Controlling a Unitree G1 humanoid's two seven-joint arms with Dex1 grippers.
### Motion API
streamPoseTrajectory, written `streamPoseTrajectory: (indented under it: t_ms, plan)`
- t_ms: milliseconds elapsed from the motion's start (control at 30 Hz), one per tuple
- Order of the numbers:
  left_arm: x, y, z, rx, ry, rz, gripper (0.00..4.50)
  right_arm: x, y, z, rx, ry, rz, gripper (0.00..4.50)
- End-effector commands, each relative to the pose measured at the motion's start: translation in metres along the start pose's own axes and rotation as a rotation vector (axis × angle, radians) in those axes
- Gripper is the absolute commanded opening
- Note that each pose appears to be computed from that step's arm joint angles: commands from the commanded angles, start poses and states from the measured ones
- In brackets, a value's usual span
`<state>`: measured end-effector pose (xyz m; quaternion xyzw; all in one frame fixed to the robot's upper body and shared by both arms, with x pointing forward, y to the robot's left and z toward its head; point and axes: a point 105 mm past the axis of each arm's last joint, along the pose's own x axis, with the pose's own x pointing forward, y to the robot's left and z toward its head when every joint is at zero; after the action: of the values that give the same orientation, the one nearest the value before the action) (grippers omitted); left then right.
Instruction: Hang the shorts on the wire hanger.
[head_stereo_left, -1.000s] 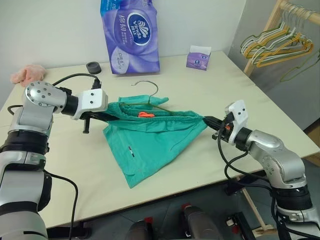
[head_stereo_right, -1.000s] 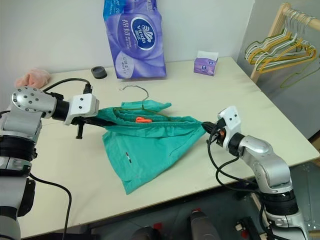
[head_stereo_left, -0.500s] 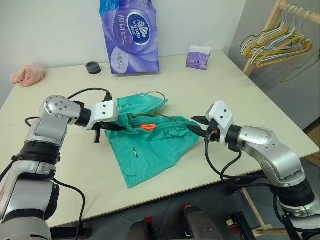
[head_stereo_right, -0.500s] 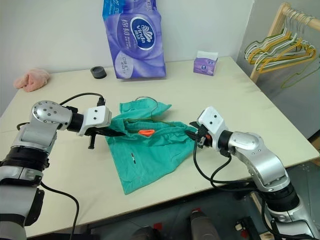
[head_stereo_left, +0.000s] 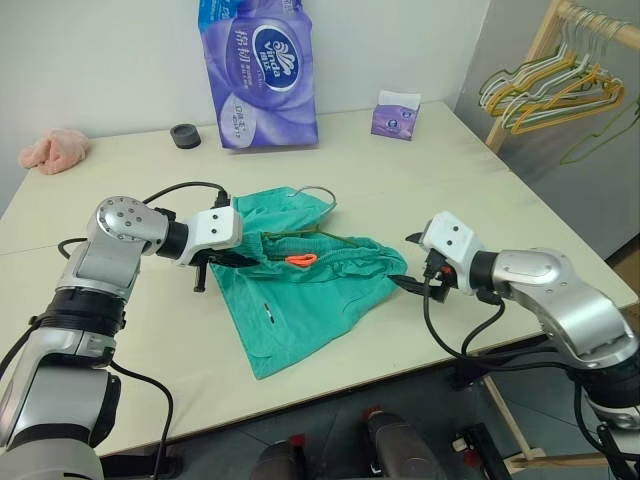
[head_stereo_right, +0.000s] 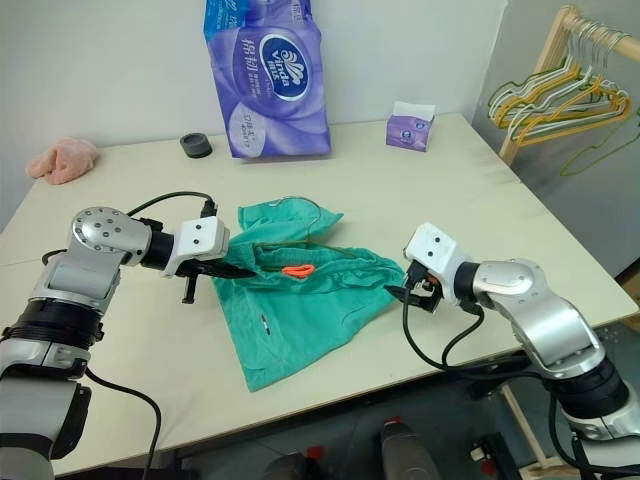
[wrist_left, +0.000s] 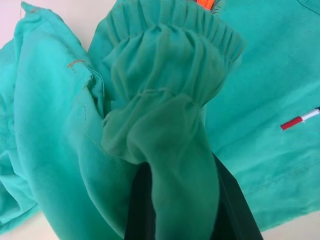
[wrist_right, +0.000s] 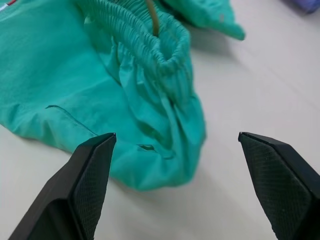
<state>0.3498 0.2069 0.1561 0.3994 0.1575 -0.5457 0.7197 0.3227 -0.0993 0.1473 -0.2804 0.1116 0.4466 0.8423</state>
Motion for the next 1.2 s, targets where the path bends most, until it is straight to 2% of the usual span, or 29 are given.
streamPoseTrajectory:
  t_ms: [33,200,300,633,667,733,900,1200]
  plan:
    - [-0.005,0.007,0.016,0.051,-0.042,0.030,0.00,0.016,-0.002,0.013,-0.071,-0.018,0.056,4.18]
    - [-0.005,0.007,0.019,0.054,-0.054,0.024,0.00,0.042,-0.002,0.019,-0.103,0.000,0.147,4.18]
    - [-0.005,0.005,0.021,0.051,-0.068,0.019,0.00,0.049,-0.002,0.018,-0.123,0.020,0.197,3.67]
    - [-0.005,-0.003,0.023,0.027,-0.107,0.008,0.00,0.047,0.006,0.026,-0.122,-0.005,0.268,0.20]
    - [-0.005,-0.003,0.023,0.019,-0.109,0.005,0.00,0.046,0.007,0.027,-0.121,-0.008,0.272,0.01]
    - [-0.006,-0.005,0.020,0.013,-0.092,-0.017,0.00,0.043,0.010,0.029,-0.114,-0.014,0.287,0.01]
    - [-0.008,-0.006,0.014,0.014,-0.052,-0.032,1.43,0.036,0.014,0.031,-0.105,-0.018,0.303,0.00]
    - [-0.013,0.004,0.016,-0.065,-0.123,0.025,4.16,0.025,0.016,0.029,-0.061,-0.020,0.299,0.00]
